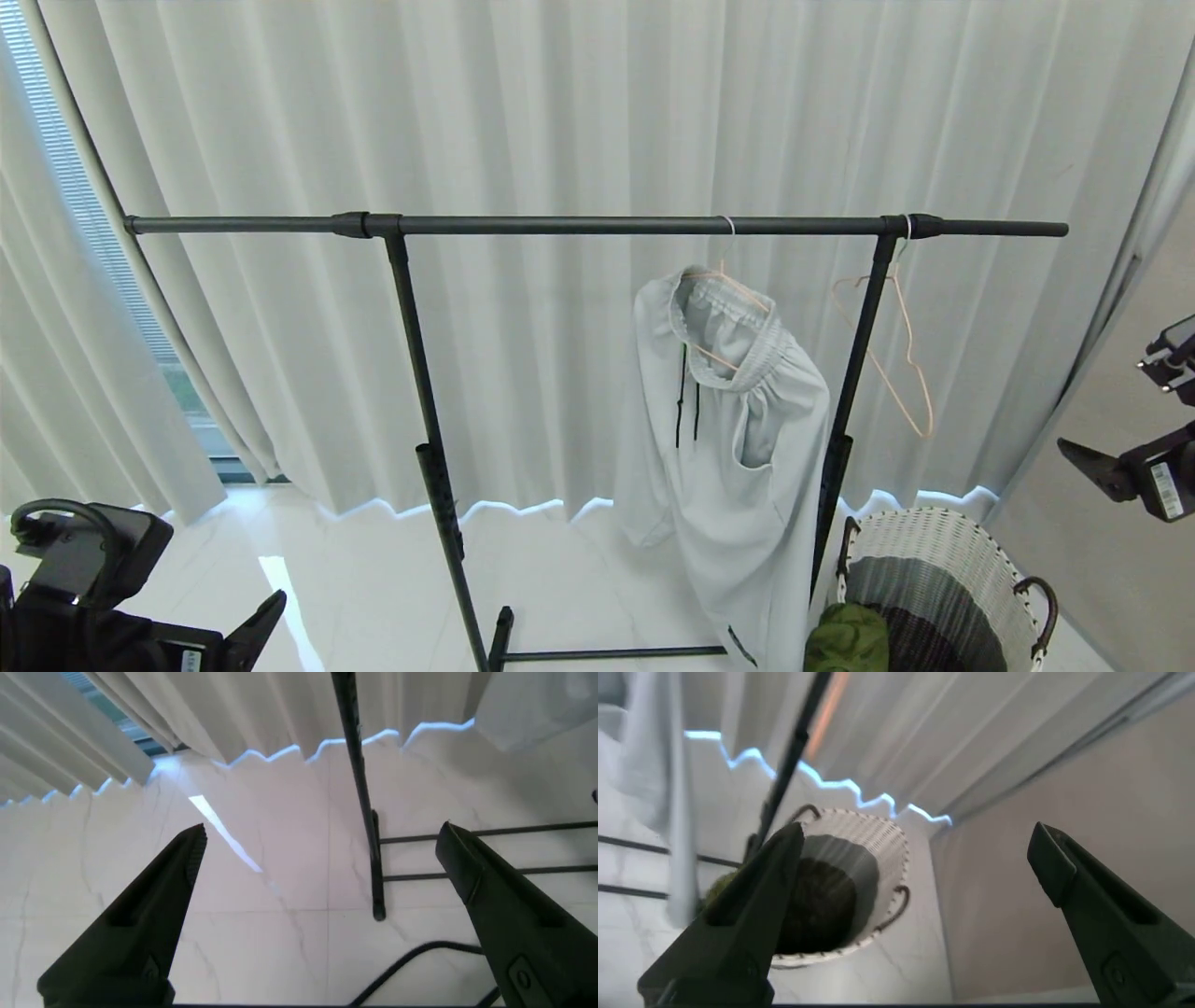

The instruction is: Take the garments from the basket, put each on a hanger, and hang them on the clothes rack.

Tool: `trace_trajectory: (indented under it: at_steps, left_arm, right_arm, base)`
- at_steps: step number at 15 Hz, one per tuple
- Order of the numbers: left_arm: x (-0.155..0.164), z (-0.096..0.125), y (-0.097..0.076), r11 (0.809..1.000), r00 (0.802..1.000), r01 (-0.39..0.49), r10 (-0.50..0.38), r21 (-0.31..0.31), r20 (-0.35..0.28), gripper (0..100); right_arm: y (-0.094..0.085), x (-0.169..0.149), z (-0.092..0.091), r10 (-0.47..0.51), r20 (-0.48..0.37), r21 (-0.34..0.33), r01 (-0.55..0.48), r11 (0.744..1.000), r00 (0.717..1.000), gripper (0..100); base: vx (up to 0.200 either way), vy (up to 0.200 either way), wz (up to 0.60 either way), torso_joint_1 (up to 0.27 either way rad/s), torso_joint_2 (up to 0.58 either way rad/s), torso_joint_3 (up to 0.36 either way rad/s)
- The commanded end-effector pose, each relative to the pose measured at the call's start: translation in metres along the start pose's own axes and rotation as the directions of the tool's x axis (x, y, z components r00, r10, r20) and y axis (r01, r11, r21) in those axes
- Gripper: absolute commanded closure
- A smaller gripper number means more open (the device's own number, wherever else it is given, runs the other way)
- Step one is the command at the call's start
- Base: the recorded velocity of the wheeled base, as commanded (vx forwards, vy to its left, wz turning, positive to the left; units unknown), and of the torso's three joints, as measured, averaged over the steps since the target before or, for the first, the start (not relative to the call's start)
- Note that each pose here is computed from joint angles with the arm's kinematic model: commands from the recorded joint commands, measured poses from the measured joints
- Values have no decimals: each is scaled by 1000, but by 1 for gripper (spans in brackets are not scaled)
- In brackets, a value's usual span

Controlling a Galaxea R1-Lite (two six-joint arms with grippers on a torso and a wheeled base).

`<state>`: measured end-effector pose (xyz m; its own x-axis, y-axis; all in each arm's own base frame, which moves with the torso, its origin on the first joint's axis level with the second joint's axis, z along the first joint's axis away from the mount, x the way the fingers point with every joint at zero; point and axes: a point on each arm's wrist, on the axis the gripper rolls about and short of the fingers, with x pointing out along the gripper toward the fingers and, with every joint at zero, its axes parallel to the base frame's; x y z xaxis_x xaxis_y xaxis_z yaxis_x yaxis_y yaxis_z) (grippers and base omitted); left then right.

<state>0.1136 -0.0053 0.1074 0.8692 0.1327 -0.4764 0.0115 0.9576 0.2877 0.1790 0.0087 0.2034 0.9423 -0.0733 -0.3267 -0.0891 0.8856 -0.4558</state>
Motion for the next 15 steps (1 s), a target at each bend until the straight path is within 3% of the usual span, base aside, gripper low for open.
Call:
trace_trajectory:
  at_steps: [1, 9, 15]
  left_arm:
    - [0, -2, -1, 1000, 1000, 3, -2, 2, -8, 0]
    - [0, -3, -2, 1000, 1000, 11, -11, 13, -9, 0]
    - [-1, 2, -5, 999, 999, 39, -39, 22, 15, 0]
  right_arm:
    - [0, 0, -3, -4, -11, 1, 4, 1000, 1000, 0]
    - [1, 1, -5, -7, -4, -1, 7, 1000, 1000, 0]
    - [6, 0, -16, 9, -43, -7, -9, 1000, 999, 0]
  base:
    - [0, 0, 0, 0, 0, 0]
    - [0, 0, 0, -5, 12, 8]
    - [0, 0, 0, -177, 439, 253]
